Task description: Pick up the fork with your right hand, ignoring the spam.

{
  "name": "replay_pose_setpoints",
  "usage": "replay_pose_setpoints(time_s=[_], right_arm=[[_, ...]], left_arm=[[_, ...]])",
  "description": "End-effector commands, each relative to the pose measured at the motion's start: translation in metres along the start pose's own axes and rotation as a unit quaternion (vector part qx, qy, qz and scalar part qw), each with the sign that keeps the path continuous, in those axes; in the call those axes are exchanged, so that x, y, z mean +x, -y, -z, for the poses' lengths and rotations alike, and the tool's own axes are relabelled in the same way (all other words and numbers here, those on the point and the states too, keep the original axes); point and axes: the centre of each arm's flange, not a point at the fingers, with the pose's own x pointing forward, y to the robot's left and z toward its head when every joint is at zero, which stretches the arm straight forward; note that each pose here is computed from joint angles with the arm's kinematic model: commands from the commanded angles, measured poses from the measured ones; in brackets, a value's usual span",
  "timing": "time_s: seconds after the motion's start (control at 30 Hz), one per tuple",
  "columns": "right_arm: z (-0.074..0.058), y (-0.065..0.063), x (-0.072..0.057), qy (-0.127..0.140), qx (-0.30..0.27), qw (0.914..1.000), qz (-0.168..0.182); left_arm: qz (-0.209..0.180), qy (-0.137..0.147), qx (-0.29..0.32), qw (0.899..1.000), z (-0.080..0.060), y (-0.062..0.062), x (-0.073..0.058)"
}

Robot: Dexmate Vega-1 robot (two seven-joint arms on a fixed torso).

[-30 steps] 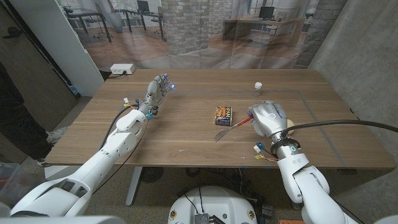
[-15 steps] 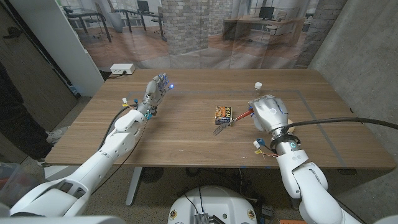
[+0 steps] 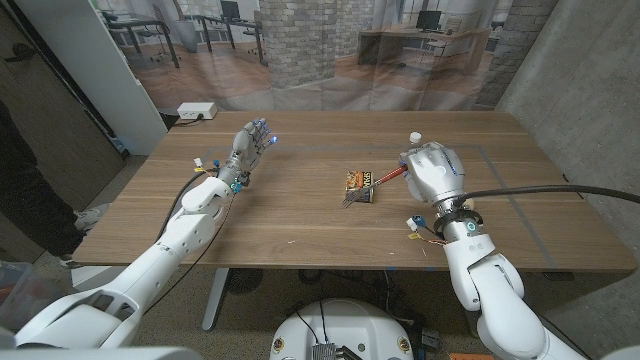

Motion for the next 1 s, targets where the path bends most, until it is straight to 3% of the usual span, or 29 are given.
replay_pose_setpoints(time_s=[0.03, 0.37, 1.0], right_arm=[[0.002, 0.003, 0.008, -0.005, 0.003, 0.9999, 0.015], [0.003, 0.006, 0.01, -0.015, 0.002, 0.9992, 0.038], [-0.02, 0.01, 0.013, -0.028, -0.031, 0.9966, 0.071]], left_arm=[[0.006, -0.002, 0.004, 1.0, -0.003, -0.002, -0.002], [0.017, -0.002, 0.007, 1.0, -0.007, -0.003, -0.005], [0.054, -0.019, 0.014, 0.998, -0.005, -0.018, 0.0]])
